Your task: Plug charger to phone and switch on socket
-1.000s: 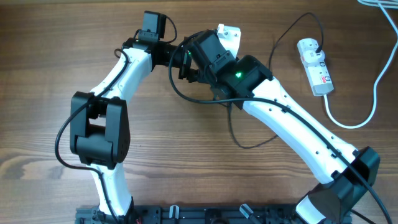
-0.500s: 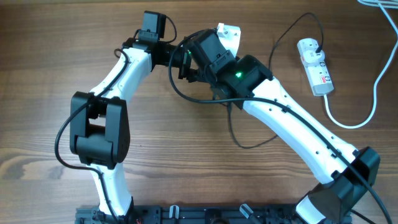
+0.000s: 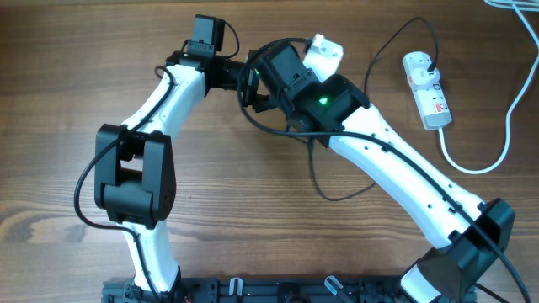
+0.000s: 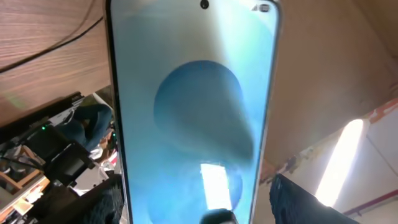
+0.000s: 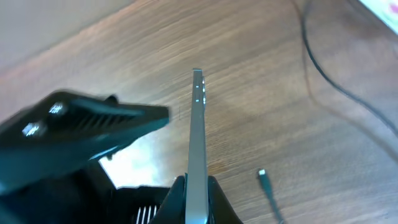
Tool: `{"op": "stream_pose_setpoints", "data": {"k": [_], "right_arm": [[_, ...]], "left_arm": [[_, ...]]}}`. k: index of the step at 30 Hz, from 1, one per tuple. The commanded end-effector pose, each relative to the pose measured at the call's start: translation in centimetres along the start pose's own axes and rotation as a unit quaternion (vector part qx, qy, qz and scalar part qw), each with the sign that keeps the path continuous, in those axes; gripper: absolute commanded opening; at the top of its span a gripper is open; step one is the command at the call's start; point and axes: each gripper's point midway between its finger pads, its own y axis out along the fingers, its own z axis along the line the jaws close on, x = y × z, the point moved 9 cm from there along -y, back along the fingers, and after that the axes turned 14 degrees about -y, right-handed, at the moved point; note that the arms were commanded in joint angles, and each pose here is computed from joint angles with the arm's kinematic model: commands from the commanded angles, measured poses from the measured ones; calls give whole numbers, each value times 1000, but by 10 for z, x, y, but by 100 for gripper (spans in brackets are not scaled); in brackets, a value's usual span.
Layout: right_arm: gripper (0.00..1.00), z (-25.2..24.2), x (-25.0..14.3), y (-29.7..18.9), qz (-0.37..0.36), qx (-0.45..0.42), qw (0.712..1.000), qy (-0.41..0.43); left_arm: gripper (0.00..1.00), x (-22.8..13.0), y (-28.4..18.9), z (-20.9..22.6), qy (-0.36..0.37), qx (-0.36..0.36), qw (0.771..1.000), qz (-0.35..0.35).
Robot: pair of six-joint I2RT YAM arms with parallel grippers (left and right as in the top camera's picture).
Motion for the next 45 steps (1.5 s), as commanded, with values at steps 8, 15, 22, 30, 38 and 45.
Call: {"op": "stream_pose_setpoints", "data": {"k": [8, 15, 22, 30, 38, 45], "right_arm": [[4, 1, 4, -4, 3, 7, 924, 382], [4, -11, 16, -36, -7, 42, 881, 472], [4, -17, 18, -59, 24, 73, 872, 484], [4, -15, 11, -58, 63, 68, 864, 496], [4, -11, 8, -49, 67, 58, 866, 492], [4, -5, 4, -36, 69, 47, 869, 488]], "left_arm": [[68, -14, -12, -7, 14, -12, 1000, 10], [61, -13, -12, -7, 15, -13, 1000, 10], [47, -13, -15, -7, 1, -14, 1000, 12], [46, -19, -15, -7, -6, -12, 999, 44], [47, -22, -15, -6, -11, -10, 998, 67], [46, -22, -15, -6, -11, -10, 998, 67]]}}
